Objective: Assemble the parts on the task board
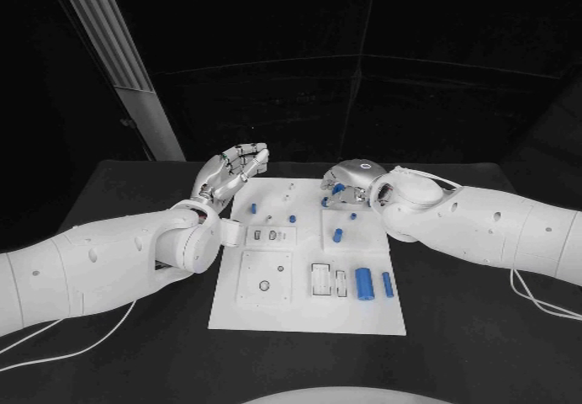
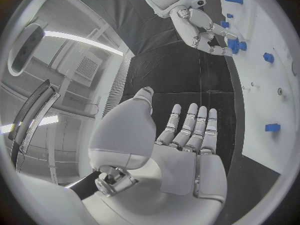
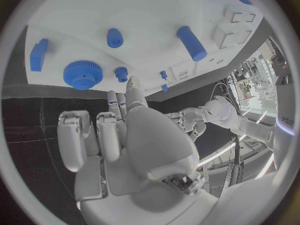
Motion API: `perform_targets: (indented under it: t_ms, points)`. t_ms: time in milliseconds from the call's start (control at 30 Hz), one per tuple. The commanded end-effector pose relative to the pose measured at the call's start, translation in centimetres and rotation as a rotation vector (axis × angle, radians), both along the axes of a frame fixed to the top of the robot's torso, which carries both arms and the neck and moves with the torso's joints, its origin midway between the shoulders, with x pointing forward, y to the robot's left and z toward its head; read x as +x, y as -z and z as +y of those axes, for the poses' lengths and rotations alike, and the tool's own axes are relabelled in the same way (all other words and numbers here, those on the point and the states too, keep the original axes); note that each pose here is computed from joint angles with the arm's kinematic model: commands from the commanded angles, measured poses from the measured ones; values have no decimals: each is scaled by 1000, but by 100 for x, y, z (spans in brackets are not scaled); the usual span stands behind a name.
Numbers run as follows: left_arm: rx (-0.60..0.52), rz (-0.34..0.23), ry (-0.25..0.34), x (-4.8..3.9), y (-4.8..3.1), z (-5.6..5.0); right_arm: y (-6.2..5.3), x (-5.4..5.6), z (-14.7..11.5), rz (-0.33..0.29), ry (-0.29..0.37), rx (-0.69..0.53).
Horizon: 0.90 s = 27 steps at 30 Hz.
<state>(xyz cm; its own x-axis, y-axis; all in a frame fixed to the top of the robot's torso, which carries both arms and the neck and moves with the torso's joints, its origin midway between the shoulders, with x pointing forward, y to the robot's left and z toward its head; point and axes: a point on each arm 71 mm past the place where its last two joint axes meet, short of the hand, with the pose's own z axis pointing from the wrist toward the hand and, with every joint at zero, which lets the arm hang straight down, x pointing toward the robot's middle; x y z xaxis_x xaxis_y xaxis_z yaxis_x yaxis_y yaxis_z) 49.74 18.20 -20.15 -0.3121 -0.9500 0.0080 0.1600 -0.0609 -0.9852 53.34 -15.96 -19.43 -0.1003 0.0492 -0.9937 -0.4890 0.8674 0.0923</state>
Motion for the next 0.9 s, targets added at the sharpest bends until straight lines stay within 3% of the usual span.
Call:
perform_targets:
  t_ms: [33, 900]
  points:
    - [-105, -308, 17, -67, -228, 11, 13, 27, -10, -14, 32, -93]
    - [-102, -301, 17, -43, -218, 27, 98, 103, 145, 25, 20, -153]
